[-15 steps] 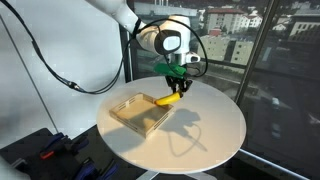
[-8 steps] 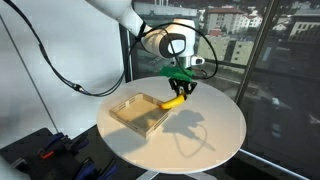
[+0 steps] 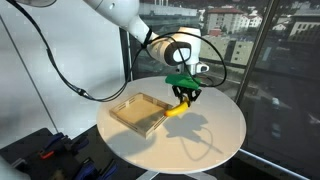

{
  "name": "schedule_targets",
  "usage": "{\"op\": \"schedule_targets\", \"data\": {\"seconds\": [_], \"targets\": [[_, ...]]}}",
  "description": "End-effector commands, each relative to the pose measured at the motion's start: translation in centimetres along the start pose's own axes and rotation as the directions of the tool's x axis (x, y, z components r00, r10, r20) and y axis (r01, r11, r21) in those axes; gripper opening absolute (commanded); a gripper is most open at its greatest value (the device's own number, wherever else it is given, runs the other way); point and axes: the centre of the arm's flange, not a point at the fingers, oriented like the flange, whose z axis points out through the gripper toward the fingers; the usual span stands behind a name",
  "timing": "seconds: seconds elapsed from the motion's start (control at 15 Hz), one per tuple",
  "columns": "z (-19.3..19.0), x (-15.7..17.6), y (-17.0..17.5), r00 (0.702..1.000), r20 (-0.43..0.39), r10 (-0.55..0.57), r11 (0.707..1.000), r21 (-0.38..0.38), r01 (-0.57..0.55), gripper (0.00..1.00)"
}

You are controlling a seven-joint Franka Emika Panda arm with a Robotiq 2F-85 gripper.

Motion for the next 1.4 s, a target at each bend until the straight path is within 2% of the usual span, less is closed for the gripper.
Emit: {"op": "schedule_targets", "data": {"seconds": [0.0, 0.6, 1.33], "targets": [[0.6, 0.5, 1.2, 0.999, 0.010, -0.038, 0.999, -0.002, 0.038, 0.16], [3.9, -0.6, 0.9, 0.997, 0.045, -0.067, 0.998, 0.000, 0.067, 0.16], [8.4, 0.5, 0.7, 0.995, 0.067, -0.071, 0.997, -0.001, 0.071, 0.16]]}}
